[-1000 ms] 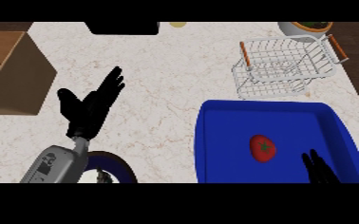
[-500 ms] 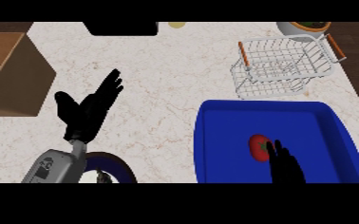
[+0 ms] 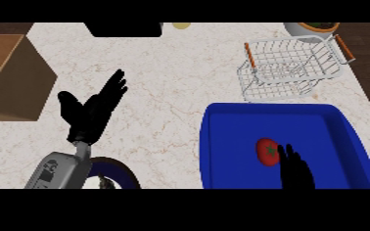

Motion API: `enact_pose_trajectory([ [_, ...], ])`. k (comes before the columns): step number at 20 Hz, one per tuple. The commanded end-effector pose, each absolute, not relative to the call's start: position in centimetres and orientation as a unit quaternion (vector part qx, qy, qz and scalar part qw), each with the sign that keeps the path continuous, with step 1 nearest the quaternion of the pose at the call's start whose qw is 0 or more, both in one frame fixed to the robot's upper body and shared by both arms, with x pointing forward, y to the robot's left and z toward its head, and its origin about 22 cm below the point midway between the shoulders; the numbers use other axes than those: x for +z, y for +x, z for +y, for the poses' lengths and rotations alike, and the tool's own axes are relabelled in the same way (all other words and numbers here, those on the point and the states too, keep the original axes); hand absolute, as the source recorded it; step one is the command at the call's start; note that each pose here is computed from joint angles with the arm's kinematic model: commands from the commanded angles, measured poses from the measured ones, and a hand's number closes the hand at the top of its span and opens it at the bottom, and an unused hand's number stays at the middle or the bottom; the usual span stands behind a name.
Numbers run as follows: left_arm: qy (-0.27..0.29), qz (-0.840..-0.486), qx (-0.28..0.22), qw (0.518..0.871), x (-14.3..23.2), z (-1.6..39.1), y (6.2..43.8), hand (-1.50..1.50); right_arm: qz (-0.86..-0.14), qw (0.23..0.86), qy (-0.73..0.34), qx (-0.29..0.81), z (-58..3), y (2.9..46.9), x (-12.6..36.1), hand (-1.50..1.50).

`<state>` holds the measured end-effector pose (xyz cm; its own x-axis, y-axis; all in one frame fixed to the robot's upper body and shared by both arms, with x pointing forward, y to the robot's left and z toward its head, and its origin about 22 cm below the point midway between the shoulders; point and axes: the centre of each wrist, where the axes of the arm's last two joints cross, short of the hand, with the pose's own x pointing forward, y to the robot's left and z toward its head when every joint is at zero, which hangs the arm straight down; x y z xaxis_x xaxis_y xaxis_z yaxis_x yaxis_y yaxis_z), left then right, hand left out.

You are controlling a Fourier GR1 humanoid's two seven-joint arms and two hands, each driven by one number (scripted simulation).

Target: Pick the tomato from the tray and place it in the tiered basket

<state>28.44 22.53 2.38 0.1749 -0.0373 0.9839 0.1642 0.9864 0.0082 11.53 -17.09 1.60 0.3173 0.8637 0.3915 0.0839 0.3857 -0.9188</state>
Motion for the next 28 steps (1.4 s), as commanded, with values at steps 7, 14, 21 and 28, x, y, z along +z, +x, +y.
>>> enact_pose_trajectory([
  [7,-0.049,-0.638,-0.068,0.766,3.8,23.0,29.8,0.00,-0.497,0.657,-0.491,0.283,-21.3,12.4,-0.5,-1.50],
  [14,-0.045,-0.638,-0.070,0.765,0.9,23.6,27.3,0.00,-0.524,0.657,-0.476,0.260,-19.4,13.7,-2.5,-1.50],
  [21,-0.049,-0.642,-0.064,0.763,2.2,22.3,27.3,0.00,-0.514,0.669,-0.473,0.253,-21.0,16.3,-2.9,-1.50],
  [28,-0.049,-0.634,-0.068,0.769,0.9,22.8,27.5,0.00,-0.511,0.677,-0.466,0.251,-22.0,18.5,-5.7,-1.50],
])
